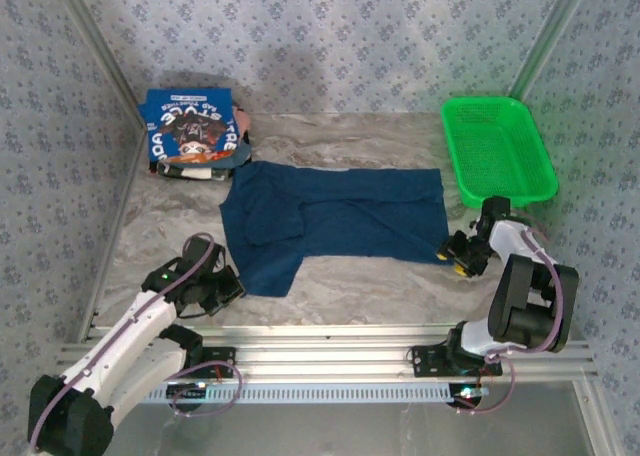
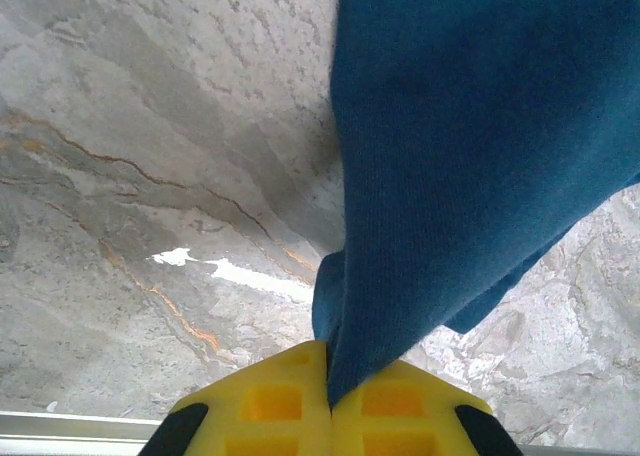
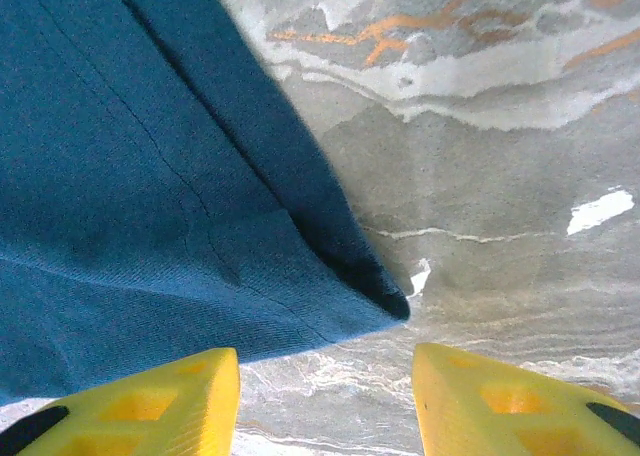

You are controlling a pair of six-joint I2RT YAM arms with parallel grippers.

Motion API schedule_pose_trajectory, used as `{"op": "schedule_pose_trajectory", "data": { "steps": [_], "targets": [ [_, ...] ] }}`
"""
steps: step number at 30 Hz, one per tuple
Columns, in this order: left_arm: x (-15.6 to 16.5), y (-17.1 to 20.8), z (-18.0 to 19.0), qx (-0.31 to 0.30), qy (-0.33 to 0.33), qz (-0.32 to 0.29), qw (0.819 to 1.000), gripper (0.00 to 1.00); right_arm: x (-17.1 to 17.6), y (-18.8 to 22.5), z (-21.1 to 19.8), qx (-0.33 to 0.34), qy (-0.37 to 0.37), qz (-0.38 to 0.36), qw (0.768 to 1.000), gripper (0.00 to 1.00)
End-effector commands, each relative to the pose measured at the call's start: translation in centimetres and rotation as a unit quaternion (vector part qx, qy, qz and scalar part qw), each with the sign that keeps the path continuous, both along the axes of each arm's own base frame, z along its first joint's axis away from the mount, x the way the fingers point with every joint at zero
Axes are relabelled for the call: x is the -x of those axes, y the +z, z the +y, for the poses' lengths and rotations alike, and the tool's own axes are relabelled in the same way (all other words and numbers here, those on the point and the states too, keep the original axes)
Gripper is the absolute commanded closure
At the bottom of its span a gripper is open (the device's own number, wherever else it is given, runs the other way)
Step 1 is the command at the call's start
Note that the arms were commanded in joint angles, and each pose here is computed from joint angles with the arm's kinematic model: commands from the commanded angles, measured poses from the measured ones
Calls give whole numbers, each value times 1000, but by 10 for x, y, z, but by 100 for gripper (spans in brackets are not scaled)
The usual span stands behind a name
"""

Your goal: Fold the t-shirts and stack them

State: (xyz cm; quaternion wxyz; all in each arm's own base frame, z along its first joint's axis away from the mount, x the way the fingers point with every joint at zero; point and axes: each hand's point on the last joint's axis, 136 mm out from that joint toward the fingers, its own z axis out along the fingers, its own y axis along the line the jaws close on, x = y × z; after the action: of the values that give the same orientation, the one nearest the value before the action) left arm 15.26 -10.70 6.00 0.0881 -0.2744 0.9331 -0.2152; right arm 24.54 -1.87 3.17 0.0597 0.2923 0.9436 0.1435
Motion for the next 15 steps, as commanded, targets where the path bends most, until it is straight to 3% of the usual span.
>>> {"op": "schedule_pose_trajectory", "data": {
  "steps": [1,6,15],
  "targets": [
    [0,1,-1,3,-4,0,1000,100,6,-11,3,-4,8,21,1000,51],
    [2,-1,1,2,-4,3,1000,100,-8,-17,-6,8,1,26,1000,57],
    [4,3,7,-1,6,-3,1000,100,-29,-25,-18,22,-13,34,999,80]
  ]
}}
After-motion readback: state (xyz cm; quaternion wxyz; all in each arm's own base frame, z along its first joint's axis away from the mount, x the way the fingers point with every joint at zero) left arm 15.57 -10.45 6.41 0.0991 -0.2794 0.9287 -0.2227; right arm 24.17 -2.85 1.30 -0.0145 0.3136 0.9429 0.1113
